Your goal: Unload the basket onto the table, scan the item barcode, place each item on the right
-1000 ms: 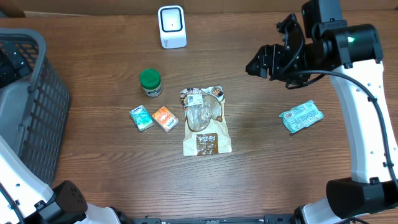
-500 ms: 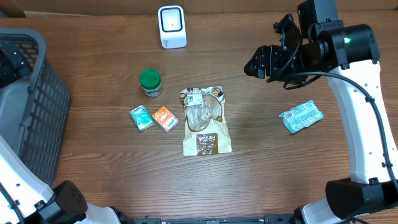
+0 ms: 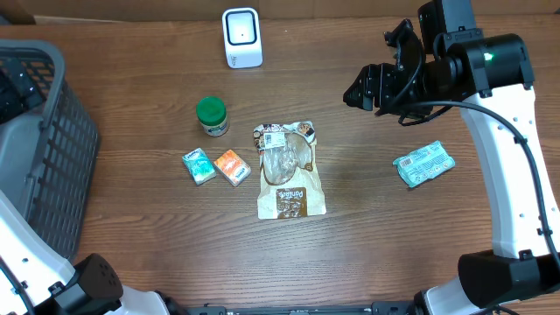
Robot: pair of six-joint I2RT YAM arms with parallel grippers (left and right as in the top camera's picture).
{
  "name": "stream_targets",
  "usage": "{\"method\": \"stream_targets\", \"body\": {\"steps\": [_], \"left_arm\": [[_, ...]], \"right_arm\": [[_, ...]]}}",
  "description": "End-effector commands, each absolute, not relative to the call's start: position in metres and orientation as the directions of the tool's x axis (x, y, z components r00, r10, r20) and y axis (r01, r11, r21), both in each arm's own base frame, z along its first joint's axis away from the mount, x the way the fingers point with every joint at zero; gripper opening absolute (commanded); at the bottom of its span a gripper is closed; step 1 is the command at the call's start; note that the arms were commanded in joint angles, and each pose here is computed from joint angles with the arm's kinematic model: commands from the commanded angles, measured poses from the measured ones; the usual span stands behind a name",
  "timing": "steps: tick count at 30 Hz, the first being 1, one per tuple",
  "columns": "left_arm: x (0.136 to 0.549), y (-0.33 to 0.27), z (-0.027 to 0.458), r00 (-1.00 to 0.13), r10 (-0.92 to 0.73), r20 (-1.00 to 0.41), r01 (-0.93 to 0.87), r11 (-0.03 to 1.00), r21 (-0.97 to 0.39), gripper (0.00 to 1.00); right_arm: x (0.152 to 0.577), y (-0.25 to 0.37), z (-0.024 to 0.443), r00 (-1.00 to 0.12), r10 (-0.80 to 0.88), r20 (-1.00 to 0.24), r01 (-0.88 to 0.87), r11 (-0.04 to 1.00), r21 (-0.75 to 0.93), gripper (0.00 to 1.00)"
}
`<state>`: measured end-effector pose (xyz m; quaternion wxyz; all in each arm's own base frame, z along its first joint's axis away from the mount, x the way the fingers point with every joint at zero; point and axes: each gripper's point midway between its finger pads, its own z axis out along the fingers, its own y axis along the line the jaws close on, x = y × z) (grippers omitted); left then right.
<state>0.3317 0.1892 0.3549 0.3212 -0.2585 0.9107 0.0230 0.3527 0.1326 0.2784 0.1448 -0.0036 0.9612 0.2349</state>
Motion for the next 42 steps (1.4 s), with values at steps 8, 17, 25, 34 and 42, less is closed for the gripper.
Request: {"method": "stream_targets", "body": {"steps": [8,17,25,34,42], "left_arm": [[0.331,0.185,0.36,-0.666,-0.427,-0.611,-0.461,0.88,-0.114,1.0],[0.331,0.185,0.36,-0.666,-0.427,-0.611,-0.461,0.88,-0.114,0.99],[0.331,0.185,0.36,-0.666,-0.427,-0.611,-0.461,0.88,-0.114,1.0],[0.331,0.185,0.36,-0.666,-0.427,-0.612,-0.461,0.88,-0.114,0.99],[0.331,0.185,0.36,-0.666,-0.427,-0.611,-0.461,0.88,-0.114,1.0]], "right_arm": [[0.352,0.133,0.279,-0.955,0.049,-0.291,-0.089,0.892,0.443,0.74],[0.354,0.137,0.245,-0.973,0.046,-0.227,-0.061,0.895,0.442,0.93],[0.354,0.156,0.17,-0.991,0.015,-0.136,-0.054,0.87,0.49,0.89],[0.337,0.166,0.087,-1.0,-0.008,-0.007,-0.01,0.854,0.521,0.86],[0.338,0.181,0.043,-0.999,-0.03,-0.035,-0.045,0.815,0.578,0.82]]}}
